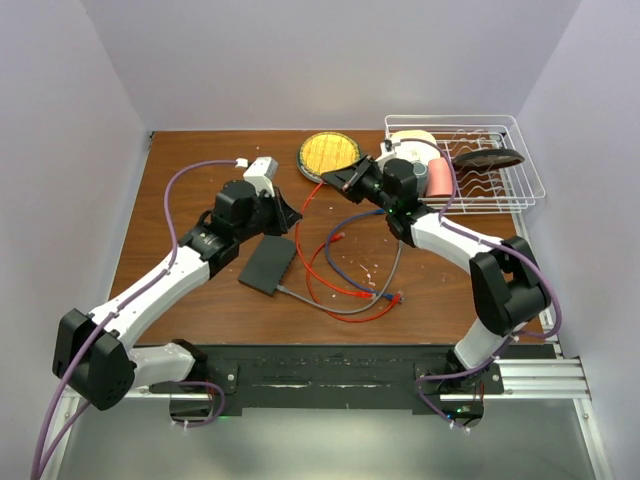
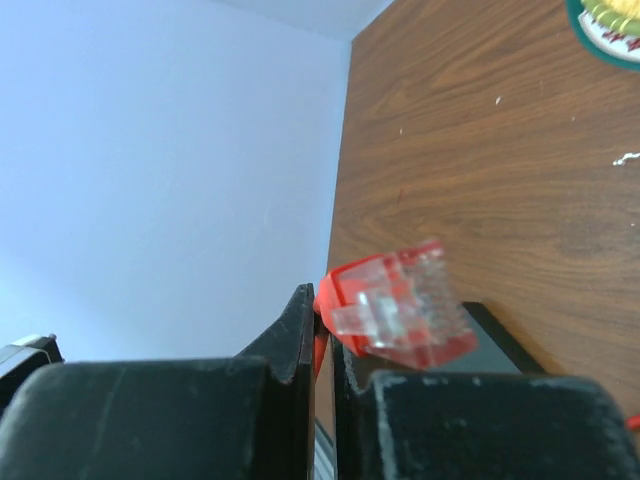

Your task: Insert the plug into the switch port

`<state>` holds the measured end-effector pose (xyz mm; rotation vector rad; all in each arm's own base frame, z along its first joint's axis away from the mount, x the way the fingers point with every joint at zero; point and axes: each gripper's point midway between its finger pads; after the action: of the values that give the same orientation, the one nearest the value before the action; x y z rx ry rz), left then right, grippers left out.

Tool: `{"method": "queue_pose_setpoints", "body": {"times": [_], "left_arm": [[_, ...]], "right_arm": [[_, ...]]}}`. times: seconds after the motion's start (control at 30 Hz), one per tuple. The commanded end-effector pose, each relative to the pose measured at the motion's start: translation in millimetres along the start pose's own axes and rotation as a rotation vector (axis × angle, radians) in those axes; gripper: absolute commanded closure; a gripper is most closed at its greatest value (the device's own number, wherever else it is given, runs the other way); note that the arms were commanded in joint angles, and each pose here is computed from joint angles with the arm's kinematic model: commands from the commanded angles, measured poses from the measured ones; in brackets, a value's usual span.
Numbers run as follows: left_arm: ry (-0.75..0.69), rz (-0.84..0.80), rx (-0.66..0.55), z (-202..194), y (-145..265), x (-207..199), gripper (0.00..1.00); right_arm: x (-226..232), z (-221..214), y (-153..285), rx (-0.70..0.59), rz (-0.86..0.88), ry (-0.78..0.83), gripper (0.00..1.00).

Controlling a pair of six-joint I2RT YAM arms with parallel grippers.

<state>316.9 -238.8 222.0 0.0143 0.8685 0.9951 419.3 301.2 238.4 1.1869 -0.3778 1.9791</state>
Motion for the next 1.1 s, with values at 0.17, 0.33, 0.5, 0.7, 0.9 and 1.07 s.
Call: {"method": "queue_pose_setpoints", "body": {"times": [0.17,0.33,0.5,0.7,0.9,1.07], "left_arm": [[-0.01,-0.082,-0.036,4.8,9.3,-17.9,1.0],[-0.035,-0.036,-0.053,12.1,10.9,-11.1,0.43],[-0.056,-0.007,-0.059,30.5,12.0,-5.6,0.17],[-0.047,-0.095,-0.131,74.2,21.0,-18.8,0.16],[-0.075,-0.216,-0.156,100.5,20.2,-41.6,0.22],[-0.105,-0.441,-0.044,85.9,12.6,-74.6,0.26]], "right_arm": [[40.2,17.1,-4.8,-0.033,0.175,0.079,1.0],[36.3,7.1,-5.5,0.075,0.147,0.35,1.0],[23.1,-21.9,8.4,0.282,0.172,0.585,1.0],[-1.2,-51.0,41.1,0.449,0.199,0.785,1.0],[23.8,-74.4,76.7,0.525,0.414,0.833,1.0],[50.7,-88.9,109.2,0.574,0.598,0.806,0.98]]}}
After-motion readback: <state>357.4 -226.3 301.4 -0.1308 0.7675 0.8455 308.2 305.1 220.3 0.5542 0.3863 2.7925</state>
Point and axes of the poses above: each gripper's point midway between its finger pads, its own y axis back along the fingers, its own x axis along the line the jaws close on, z = x × y, and after that the axes turned 11 degrees about y, right-handed
